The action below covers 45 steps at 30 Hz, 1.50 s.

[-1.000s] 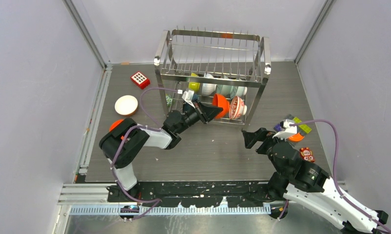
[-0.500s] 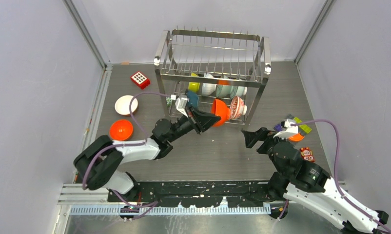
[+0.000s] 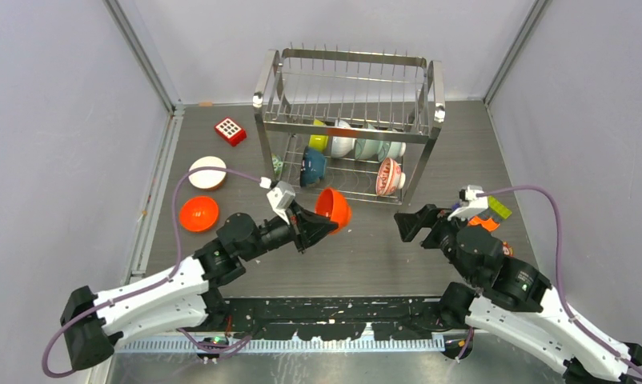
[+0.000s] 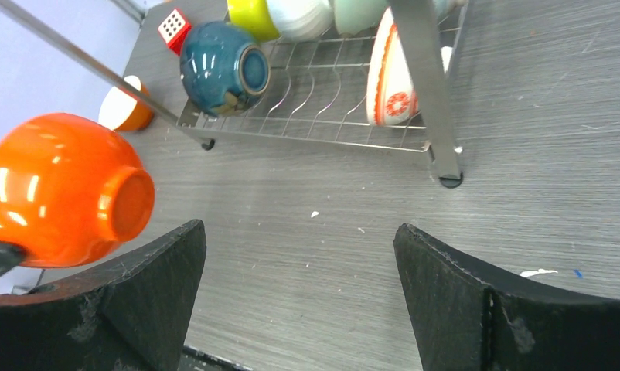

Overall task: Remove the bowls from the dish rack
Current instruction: Place the bowl with the bowl.

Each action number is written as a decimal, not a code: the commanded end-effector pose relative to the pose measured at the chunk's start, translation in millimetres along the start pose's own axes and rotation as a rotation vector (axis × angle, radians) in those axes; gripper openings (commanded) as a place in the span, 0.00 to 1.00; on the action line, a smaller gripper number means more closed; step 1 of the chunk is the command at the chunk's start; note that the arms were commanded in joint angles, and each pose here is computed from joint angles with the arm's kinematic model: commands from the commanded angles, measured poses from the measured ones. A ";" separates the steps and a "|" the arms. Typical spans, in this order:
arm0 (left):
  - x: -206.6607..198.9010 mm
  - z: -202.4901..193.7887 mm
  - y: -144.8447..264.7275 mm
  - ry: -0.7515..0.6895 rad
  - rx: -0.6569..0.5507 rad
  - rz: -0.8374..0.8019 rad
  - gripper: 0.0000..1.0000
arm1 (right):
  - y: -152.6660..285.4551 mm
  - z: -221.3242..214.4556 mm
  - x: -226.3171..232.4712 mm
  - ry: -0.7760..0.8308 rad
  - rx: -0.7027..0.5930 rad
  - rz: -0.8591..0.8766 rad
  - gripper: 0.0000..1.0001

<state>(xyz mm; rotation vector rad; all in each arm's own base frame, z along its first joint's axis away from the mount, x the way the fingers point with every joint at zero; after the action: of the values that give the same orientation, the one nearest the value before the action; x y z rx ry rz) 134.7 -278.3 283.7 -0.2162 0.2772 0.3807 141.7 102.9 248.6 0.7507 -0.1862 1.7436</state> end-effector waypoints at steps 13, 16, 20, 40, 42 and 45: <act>44.6 -27.8 68.1 -0.190 0.458 0.485 0.00 | -37.8 -18.0 39.8 -0.103 0.125 -0.035 0.92; 48.1 -32.0 72.1 -0.243 0.530 0.527 0.00 | -42.6 -22.2 37.4 -0.119 0.138 -0.087 0.90; 50.0 -36.8 72.9 -0.319 0.610 0.575 0.00 | -44.7 -24.8 34.1 -0.086 0.164 -0.161 0.89; 37.4 -61.2 74.8 -0.505 0.805 0.524 0.00 | -40.0 -24.4 45.4 -0.028 0.226 -0.175 0.89; 33.7 -64.4 74.6 -0.520 0.823 0.472 0.00 | -39.4 -22.9 48.7 0.000 0.244 -0.173 0.89; 23.2 -67.1 74.9 -0.551 0.850 0.352 0.00 | -37.7 -17.9 58.4 0.028 0.263 -0.137 0.89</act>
<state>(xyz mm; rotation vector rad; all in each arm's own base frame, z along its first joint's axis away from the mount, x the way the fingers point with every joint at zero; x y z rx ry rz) 118.4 -211.3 185.6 0.8050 -0.0174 0.7424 161.8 164.2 231.8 0.9218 0.1299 1.5908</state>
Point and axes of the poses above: each gripper's point midway between its finger pads, its own y axis back along the fingers, its own x axis along the line the jaws close on, z = x × y, the point moved 4 cm from there along y, back along the fingers, and after that the axes turned 7 degrees about -y, right-handed, at the moved point
